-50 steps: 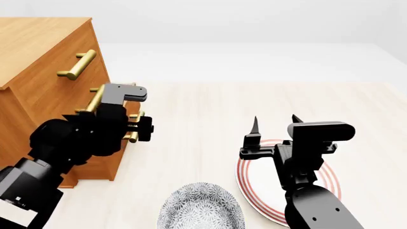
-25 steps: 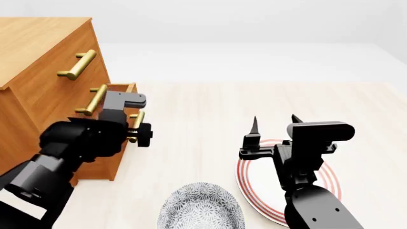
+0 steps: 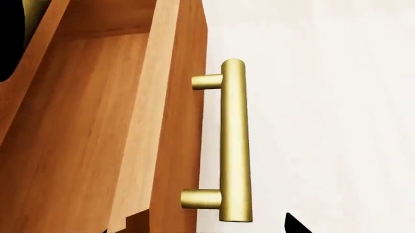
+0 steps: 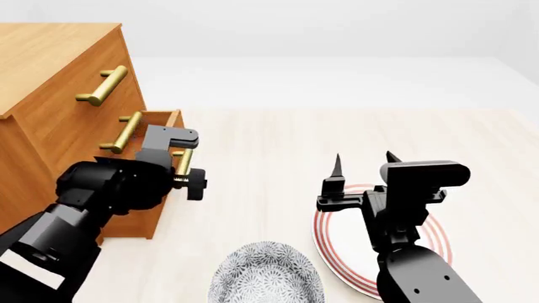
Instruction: Open the bottom drawer of the cabinet.
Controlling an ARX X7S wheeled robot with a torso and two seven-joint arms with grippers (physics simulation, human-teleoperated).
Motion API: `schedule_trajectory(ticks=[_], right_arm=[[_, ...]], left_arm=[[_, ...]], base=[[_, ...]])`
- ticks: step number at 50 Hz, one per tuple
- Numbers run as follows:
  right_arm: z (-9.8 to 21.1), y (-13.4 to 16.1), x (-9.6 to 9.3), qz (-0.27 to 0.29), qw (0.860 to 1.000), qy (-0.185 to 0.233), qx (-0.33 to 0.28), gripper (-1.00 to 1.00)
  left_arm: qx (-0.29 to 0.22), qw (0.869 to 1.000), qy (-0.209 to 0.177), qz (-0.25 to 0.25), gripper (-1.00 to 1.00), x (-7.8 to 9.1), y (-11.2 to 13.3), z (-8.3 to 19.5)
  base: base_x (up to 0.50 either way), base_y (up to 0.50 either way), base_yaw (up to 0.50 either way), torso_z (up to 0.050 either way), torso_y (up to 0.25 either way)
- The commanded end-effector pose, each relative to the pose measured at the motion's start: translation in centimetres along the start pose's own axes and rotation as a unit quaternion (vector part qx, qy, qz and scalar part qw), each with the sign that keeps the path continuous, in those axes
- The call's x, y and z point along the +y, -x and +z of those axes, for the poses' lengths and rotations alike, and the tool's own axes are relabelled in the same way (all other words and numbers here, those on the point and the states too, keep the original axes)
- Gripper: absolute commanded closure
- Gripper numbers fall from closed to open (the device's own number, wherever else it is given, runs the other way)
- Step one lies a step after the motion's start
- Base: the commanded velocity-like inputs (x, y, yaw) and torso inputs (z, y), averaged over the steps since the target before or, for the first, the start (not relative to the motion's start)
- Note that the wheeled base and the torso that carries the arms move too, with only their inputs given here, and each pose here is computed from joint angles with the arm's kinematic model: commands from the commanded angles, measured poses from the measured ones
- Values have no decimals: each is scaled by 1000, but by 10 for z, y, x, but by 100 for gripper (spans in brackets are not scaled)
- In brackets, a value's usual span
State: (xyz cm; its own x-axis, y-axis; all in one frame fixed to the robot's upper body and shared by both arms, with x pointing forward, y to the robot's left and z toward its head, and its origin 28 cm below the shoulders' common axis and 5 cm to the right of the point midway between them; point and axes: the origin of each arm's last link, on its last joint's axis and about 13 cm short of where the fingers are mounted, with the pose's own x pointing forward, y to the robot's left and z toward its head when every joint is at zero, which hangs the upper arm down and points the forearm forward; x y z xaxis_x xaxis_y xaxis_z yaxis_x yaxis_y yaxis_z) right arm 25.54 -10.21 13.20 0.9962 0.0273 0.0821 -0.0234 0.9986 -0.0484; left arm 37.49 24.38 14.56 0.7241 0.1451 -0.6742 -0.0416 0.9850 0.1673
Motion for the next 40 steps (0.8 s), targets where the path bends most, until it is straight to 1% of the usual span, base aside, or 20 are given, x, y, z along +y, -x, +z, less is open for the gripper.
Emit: schedule_trajectory(ticks=[1, 5, 11, 13, 15, 25, 33, 40], right_arm=[[2, 0, 0, 0, 1000, 1, -2, -100], [2, 0, 0, -1, 1000, 2, -2, -100], [1, 0, 1, 1, 1000, 2, -1, -100], [1, 0, 1, 1, 1000, 2, -1, -100], [2, 1, 0, 1, 1000, 1, -2, -100], [2, 0, 0, 1, 1000, 2, -2, -100], [2, 0, 0, 0, 1000, 1, -3, -100], [2, 0, 0, 1, 1000, 2, -3, -100]], left_arm=[[-5, 999, -5, -37, -100, -6, 5, 2], [-10, 999, -8, -49, -100, -9, 8, 3], [-18, 997, -15, -72, -100, -17, 14, 4], [-18, 997, -15, -72, -100, -17, 14, 4], [-22, 996, -14, -87, -100, -22, 17, 5], [-31, 992, -11, -122, -100, -36, 23, 8], [-29, 989, -20, -146, -100, -49, 22, 6], [-33, 984, -23, -173, -100, -60, 27, 9]], base=[[0, 0, 0, 0, 0], [0, 0, 0, 0, 0], [0, 0, 0, 0, 0], [0, 0, 0, 0, 0], [0, 0, 0, 0, 0], [0, 0, 0, 0, 0], [0, 0, 0, 0, 0], [0, 0, 0, 0, 0]])
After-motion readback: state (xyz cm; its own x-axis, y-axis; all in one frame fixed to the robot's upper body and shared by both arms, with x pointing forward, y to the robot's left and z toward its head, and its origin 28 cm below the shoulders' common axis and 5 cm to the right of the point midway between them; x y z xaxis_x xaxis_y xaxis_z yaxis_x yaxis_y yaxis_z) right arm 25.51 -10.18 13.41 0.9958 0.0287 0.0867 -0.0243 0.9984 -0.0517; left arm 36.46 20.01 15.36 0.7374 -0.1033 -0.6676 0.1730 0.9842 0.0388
